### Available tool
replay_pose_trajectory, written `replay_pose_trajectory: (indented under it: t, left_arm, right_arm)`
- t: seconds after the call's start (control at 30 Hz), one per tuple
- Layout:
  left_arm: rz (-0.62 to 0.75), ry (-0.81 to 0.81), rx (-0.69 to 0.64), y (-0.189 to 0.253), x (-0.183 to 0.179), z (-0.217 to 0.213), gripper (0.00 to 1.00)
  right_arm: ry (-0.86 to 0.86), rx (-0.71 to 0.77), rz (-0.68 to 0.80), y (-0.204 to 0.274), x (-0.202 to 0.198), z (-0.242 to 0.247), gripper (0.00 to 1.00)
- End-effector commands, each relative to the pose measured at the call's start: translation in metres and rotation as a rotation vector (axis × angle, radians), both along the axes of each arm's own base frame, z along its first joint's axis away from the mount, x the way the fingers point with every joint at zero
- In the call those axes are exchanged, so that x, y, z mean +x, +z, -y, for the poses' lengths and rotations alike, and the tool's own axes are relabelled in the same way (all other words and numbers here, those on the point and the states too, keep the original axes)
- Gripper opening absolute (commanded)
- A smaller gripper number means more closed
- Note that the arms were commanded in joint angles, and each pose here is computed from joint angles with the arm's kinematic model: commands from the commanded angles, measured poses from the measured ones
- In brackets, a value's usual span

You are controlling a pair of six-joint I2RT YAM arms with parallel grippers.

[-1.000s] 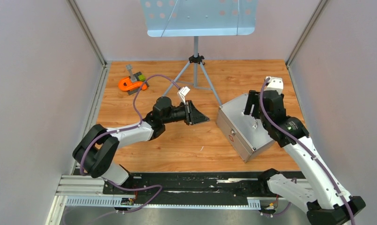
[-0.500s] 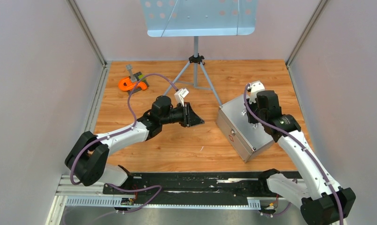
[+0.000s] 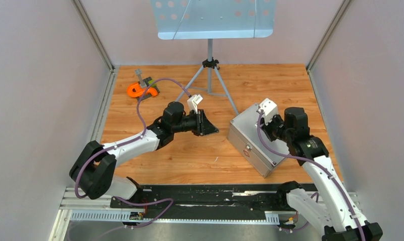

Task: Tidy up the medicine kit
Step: Adjust the medicine box at the center of the board.

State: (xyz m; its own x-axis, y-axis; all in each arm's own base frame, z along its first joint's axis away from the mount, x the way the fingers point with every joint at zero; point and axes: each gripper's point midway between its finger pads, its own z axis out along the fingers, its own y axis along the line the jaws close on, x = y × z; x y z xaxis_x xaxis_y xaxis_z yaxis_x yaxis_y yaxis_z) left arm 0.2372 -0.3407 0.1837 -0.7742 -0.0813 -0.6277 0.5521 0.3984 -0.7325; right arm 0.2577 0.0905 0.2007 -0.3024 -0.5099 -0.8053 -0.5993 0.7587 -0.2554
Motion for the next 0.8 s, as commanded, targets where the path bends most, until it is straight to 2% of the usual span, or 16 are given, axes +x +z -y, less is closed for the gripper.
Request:
replay_pose_trajectory:
  t: [0.0, 0.2, 0.47, 0.5, 0.57, 0.6, 0.67, 0.77]
  left_arm:
    - [0.087, -0.007, -0.045, 0.031, 0.004, 0.002, 0.28]
    - [0.088, 0.023, -0.030, 0.028, 0.006, -0.002, 0.28]
    - [0.108, 0.086, 0.000, 0.034, 0.011, -0.021, 0.26]
    - [0.102, 0.096, 0.011, 0.033, 0.012, -0.023, 0.26]
    - [0.107, 0.111, 0.026, 0.035, 0.014, -0.029, 0.26]
    - [0.122, 0.116, 0.027, 0.041, 0.015, -0.031, 0.26]
    - [0.126, 0.138, 0.048, 0.045, 0.018, -0.039, 0.26]
    - [0.115, 0.177, 0.101, 0.049, 0.022, -0.054, 0.25]
  right_arm:
    - [0.346, 0.108, 0.073, 0.023, -0.024, -0.050, 0.00]
    - [0.501, 0.170, 0.068, 0.028, -0.033, -0.073, 0.00]
    - [0.500, 0.183, 0.090, 0.032, -0.016, -0.080, 0.02]
    - [0.470, 0.188, 0.101, 0.038, -0.011, -0.078, 0.16]
    - [0.406, 0.198, 0.128, 0.048, -0.007, -0.073, 0.51]
    - [0.379, 0.203, 0.144, 0.054, -0.006, -0.070, 0.77]
    - [0.325, 0.223, 0.177, 0.069, -0.006, -0.064, 0.97]
    - [0.175, 0.256, 0.224, 0.093, -0.002, -0.047, 1.00]
